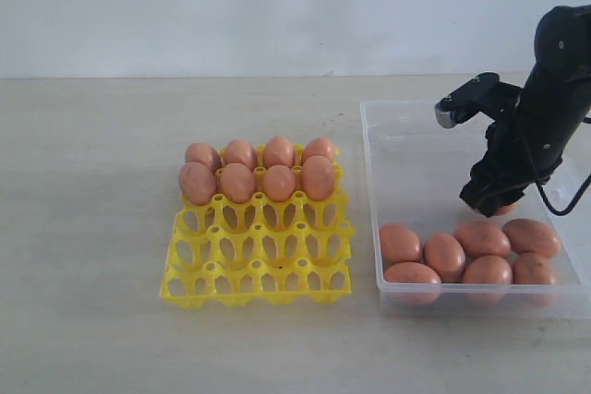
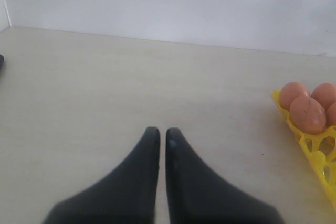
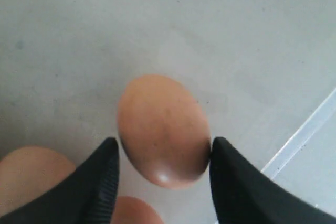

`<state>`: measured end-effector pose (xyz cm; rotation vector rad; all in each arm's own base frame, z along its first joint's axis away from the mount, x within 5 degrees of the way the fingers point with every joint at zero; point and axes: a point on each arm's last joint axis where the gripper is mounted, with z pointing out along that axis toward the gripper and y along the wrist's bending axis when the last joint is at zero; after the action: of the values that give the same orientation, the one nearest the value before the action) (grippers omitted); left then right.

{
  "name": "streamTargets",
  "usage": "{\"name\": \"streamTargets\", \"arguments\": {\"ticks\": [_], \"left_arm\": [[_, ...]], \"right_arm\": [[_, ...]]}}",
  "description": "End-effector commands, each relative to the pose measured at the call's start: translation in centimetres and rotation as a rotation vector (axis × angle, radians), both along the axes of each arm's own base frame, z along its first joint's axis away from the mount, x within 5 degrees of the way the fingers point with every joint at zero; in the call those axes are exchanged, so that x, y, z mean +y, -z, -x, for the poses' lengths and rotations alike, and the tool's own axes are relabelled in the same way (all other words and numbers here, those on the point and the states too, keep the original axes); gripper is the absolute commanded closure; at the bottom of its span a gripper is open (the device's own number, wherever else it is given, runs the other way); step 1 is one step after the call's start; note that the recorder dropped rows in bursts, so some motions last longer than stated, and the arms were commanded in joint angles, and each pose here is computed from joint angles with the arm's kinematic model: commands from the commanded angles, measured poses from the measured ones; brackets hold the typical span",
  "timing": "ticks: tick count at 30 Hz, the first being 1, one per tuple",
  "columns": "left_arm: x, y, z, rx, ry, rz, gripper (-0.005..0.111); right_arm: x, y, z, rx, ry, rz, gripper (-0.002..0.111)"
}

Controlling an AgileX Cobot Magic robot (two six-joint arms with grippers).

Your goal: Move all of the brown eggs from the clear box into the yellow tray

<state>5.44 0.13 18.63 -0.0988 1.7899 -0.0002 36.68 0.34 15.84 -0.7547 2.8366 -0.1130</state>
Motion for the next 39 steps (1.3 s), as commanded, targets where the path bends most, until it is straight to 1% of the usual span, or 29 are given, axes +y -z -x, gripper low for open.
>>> {"name": "streamTargets", "arguments": {"ticks": [1,11,12,14,16,17,18,24,30,39], "left_arm": [[0.0,0.1,0.0,-0.001,-0.002,-0.003,0.103],[0.0,0.1,0.0,-0.001,-0.002,-0.003,0.103],[0.0,0.1,0.0,-0.001,-0.002,-0.003,0.103],[0.0,0.1,0.0,-0.001,-0.002,-0.003,0.103],[0.0,0.1,0.0,-0.001,-0.002,-0.003,0.103],[0.0,0.1,0.0,-0.001,-0.002,-0.003,0.103],[0.0,0.1,0.0,-0.001,-0.002,-0.003,0.103],[0.0,0.1,0.0,-0.001,-0.002,-0.003,0.103],[0.0,0.1,0.0,-0.001,-0.002,-0.003,0.103],[0.0,0.1,0.0,-0.001,-0.002,-0.003,0.103]], "right_arm": [[-0.2,-0.1,-0.2,-0.035,0.004,-0.005,0.073],[-0.2,-0.2,-0.6,-0.077,0.003,-0.007,0.073],[-0.1,-0.3,-0.6,-0.079,0.006,-0.011,0.071],[0.0,-0.3,-0.7,-0.091,0.016,-0.024,0.063],[0.0,-0.3,-0.8,-0.098,0.011,-0.023,0.049],[0.0,-0.3,-0.8,-0.098,0.003,-0.02,0.045],[0.0,-0.3,-0.8,-0.097,-0.005,-0.018,0.044],[0.0,-0.1,-0.8,-0.095,-0.005,-0.018,0.043],[0.2,1.7,-1.1,-0.059,0.018,-0.045,0.043],[0.3,1.6,-1.7,-0.127,0.039,-0.068,0.043]]}}
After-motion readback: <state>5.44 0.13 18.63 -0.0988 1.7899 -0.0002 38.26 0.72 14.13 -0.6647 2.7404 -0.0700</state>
